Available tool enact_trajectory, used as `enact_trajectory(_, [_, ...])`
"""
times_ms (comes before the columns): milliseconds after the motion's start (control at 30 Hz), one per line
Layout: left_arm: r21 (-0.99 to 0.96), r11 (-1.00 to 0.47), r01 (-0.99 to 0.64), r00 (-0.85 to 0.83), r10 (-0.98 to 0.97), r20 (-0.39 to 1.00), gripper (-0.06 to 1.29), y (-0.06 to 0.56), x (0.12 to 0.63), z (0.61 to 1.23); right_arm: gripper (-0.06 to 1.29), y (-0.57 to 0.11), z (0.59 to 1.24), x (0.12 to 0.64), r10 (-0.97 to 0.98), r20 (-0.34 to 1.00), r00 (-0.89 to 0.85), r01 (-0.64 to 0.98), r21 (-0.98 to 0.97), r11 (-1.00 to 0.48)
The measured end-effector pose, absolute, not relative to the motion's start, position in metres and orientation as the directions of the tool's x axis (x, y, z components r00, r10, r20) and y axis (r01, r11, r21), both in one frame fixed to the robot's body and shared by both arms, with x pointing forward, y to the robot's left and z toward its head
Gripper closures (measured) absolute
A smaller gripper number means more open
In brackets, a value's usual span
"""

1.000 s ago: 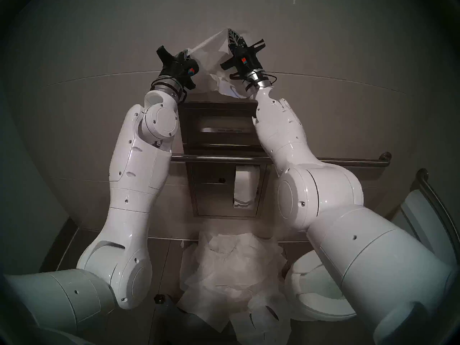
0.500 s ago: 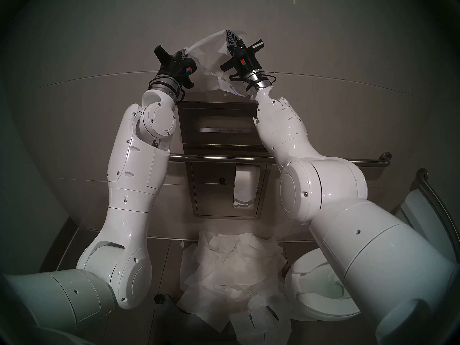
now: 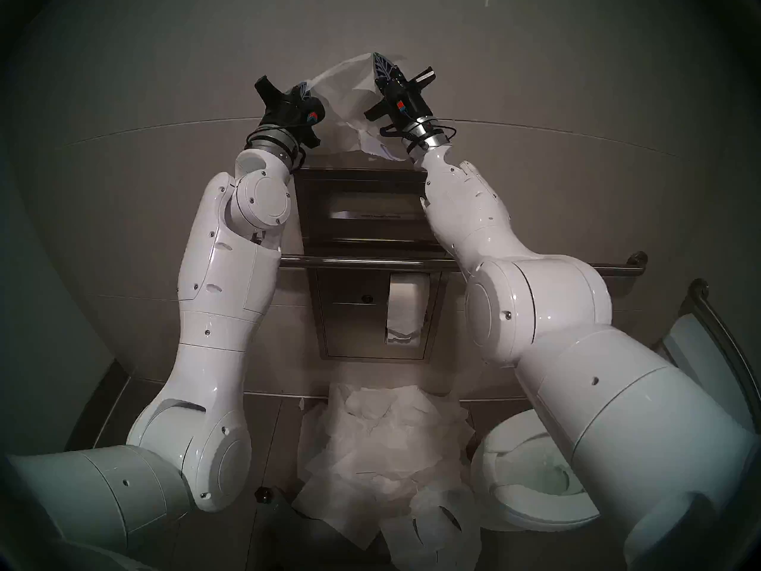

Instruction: Take out a toilet seat cover

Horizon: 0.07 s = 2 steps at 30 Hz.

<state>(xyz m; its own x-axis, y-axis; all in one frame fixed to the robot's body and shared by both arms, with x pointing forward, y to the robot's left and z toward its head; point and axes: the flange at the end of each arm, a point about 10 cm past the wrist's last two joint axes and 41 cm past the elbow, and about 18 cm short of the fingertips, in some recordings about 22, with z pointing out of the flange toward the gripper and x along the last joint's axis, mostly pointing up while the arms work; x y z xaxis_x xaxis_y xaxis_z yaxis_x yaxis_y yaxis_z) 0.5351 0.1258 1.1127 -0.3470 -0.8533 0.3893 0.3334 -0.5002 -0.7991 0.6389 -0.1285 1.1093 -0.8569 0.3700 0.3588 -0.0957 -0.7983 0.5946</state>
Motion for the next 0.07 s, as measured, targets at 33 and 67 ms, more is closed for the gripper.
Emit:
enact_trajectory(33, [-0.799, -0.500, 0.334, -0.347, -0.854, 0.389, 1.25, 0.1258, 0.5352, 1.1126, 1.27, -0.1284, 1.1094, 0.6390, 0.371, 0.358, -0.857, -0.097, 0.595, -0.798])
enact_trajectory(67, [-0.800, -0.499, 0.334, -0.346, -0.854, 0.388, 1.25, 0.1258, 0.5352, 1.1126, 1.27, -0.1284, 1.1095, 0.6391, 0.372, 0.357, -0.857, -0.098, 0.595, -0.798])
